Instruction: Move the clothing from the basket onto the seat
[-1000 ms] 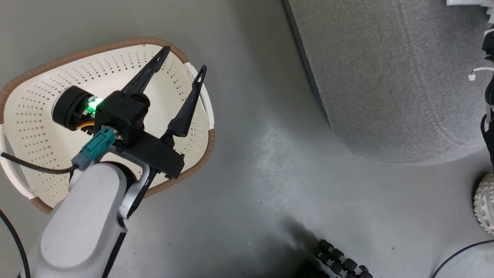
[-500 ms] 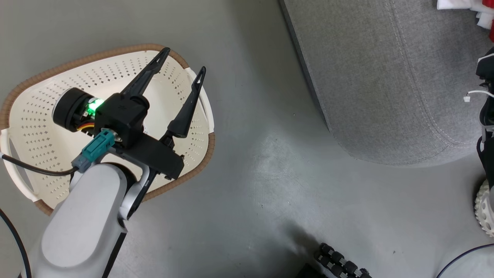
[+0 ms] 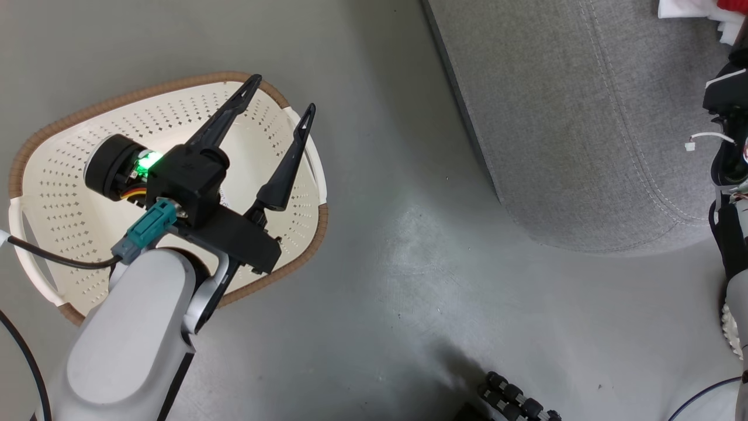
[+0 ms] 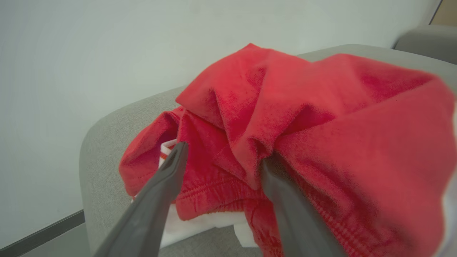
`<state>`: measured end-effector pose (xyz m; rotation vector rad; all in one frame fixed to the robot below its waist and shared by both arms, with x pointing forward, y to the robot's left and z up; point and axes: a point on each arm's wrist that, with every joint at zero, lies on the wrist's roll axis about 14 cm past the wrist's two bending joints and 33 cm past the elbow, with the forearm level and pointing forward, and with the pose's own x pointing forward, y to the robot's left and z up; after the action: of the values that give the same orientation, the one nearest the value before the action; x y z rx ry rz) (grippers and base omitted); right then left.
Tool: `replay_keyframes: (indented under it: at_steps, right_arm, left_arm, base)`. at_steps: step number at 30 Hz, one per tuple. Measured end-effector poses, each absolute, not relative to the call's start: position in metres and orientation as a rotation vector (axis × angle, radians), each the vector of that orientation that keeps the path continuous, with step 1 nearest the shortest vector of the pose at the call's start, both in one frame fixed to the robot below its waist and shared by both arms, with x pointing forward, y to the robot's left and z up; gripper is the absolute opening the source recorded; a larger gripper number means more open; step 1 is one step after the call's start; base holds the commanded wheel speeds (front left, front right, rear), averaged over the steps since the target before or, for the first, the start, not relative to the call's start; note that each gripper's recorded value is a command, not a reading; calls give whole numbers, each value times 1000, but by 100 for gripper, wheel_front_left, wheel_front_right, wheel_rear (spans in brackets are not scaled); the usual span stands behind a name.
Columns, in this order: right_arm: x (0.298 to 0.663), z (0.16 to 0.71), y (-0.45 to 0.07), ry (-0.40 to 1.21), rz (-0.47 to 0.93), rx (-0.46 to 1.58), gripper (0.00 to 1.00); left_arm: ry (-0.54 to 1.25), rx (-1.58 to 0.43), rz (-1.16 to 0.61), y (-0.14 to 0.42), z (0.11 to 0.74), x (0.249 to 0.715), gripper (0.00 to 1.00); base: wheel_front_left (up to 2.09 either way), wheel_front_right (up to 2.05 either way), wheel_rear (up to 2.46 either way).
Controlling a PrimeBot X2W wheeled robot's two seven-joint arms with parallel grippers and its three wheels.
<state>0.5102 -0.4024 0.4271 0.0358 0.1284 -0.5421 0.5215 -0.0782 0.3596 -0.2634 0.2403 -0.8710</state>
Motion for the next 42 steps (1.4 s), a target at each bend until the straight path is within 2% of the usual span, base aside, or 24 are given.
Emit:
replay_keyframes:
  at_steps: [7, 15, 28, 42]
  right_arm:
    - [522, 435, -376, 93, -456, 39, 100]
    - [513, 432, -367, 92, -440, 42, 100]
    - [456, 415, -394, 157, -587, 61, 100]
    - [438, 403, -378, 197, -573, 86, 100]
  left_arm:
    - [228, -263, -864, -76, 364, 521, 100]
    - [211, -268, -855, -75, 372, 521, 100]
    - [179, -259, -857, -75, 385, 519, 100]
    - [161, -253, -866, -79, 397, 514, 100]
  base:
    - [0, 0, 0]
    - [0, 0, 0]
    - [0, 0, 0]
    - [0, 0, 0]
